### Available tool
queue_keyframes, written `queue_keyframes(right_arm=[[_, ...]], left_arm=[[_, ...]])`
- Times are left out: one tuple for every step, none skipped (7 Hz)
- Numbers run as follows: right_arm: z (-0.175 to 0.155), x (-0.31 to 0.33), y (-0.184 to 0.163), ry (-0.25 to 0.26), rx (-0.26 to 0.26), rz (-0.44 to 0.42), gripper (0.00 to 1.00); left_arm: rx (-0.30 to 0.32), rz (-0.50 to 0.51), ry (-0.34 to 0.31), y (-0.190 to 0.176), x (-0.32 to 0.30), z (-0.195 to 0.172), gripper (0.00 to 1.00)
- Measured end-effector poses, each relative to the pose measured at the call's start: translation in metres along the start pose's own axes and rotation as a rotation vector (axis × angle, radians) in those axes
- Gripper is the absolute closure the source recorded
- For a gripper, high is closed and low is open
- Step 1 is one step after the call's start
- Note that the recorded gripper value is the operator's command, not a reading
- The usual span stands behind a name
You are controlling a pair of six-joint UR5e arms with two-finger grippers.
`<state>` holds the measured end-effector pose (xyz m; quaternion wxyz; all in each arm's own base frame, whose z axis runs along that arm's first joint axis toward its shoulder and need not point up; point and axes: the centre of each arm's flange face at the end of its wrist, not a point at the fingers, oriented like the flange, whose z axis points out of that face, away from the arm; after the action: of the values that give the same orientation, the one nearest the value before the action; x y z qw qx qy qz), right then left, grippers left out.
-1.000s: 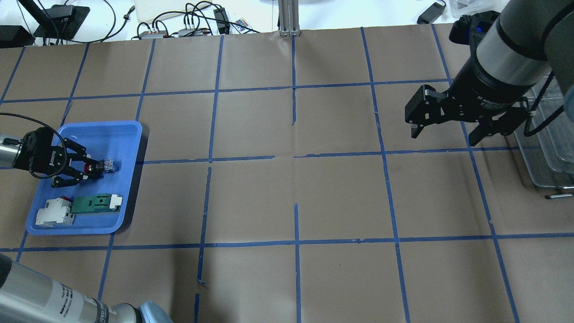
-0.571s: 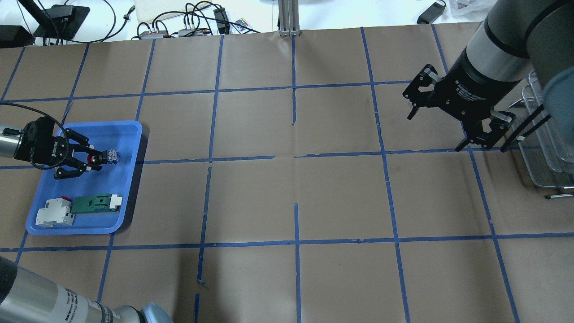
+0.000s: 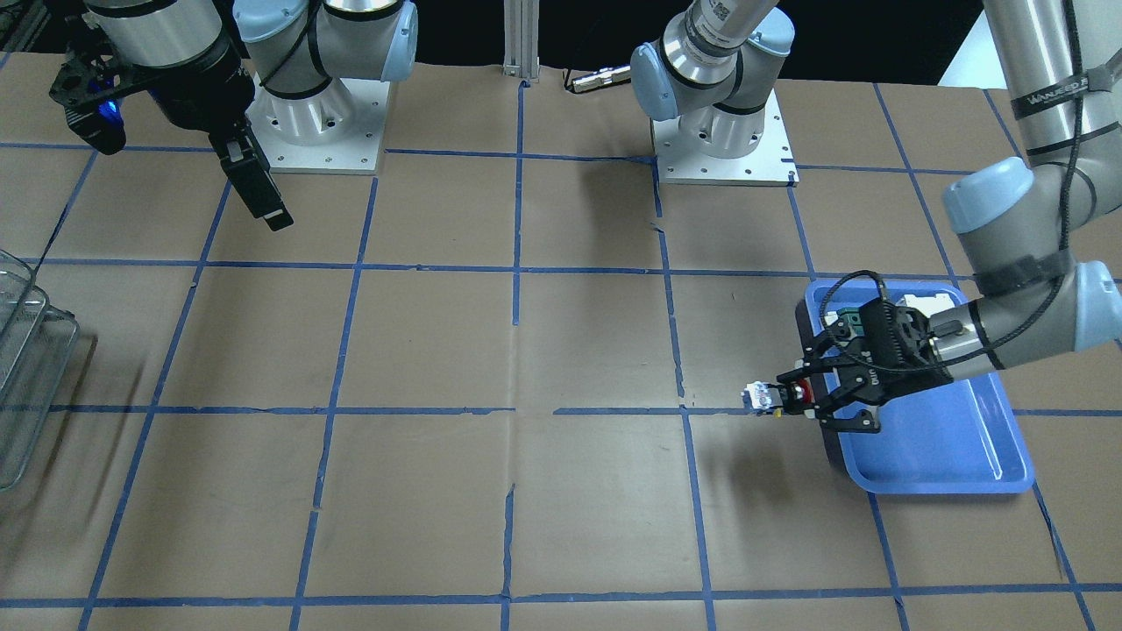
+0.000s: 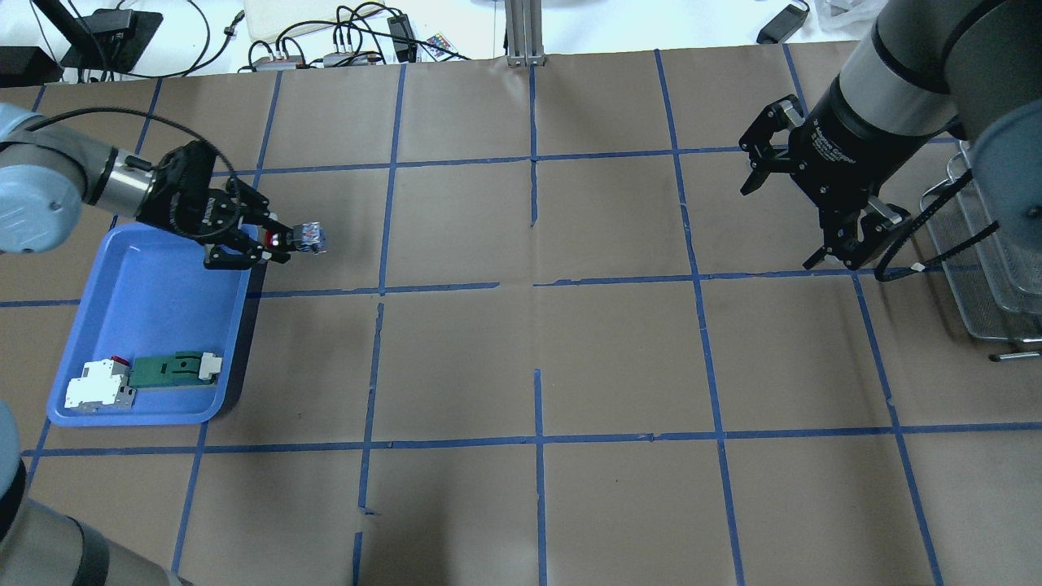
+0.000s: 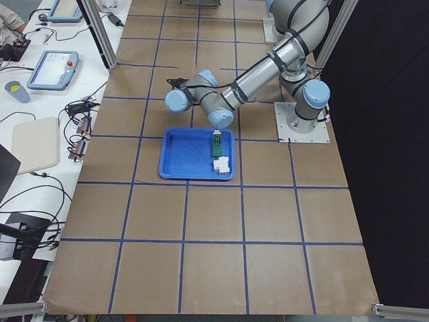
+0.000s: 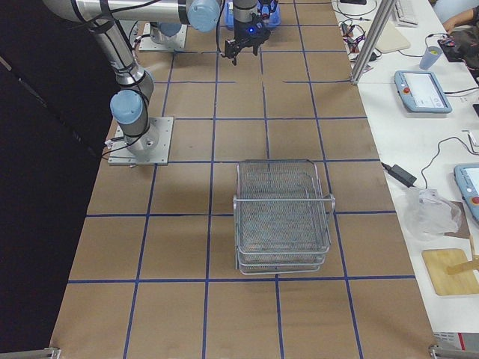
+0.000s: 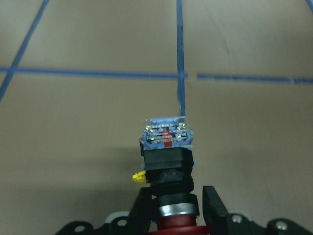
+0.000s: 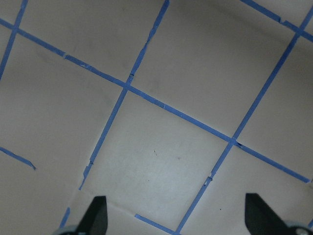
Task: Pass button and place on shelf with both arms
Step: 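Lift the push-button with the left gripper toward the table center while the right gripper approaches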
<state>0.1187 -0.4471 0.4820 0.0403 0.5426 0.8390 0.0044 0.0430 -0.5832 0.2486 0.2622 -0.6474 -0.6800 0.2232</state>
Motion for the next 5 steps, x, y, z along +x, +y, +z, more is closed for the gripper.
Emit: queue_keyframes(right_arm=[[-0.003,-0.002,-0.001,-0.02,0.009,0.086,0.0],[-0.005,-0.003,-0.001,-0.034,0.013,0.137,0.0],[-0.004,-0.007,-0.002,-0.038,0.013,0.176,0.0],[-0.004,-0.015,-0.006,-0.036,0.012,0.206,0.0],[-0.008,-0.028,-0.01,-0.04,0.013,0.226,0.0]], left_arm=[[0.026,-0.016,0.013,-0.056,0.002,0.02,1.0],[0.057,-0.013,0.02,-0.107,0.009,0.035,1.0],[0.083,0.002,0.027,-0.154,0.02,0.046,1.0],[0.098,0.014,0.035,-0.194,0.033,0.055,1.0],[0.105,0.019,0.041,-0.23,0.047,0.064,1.0]])
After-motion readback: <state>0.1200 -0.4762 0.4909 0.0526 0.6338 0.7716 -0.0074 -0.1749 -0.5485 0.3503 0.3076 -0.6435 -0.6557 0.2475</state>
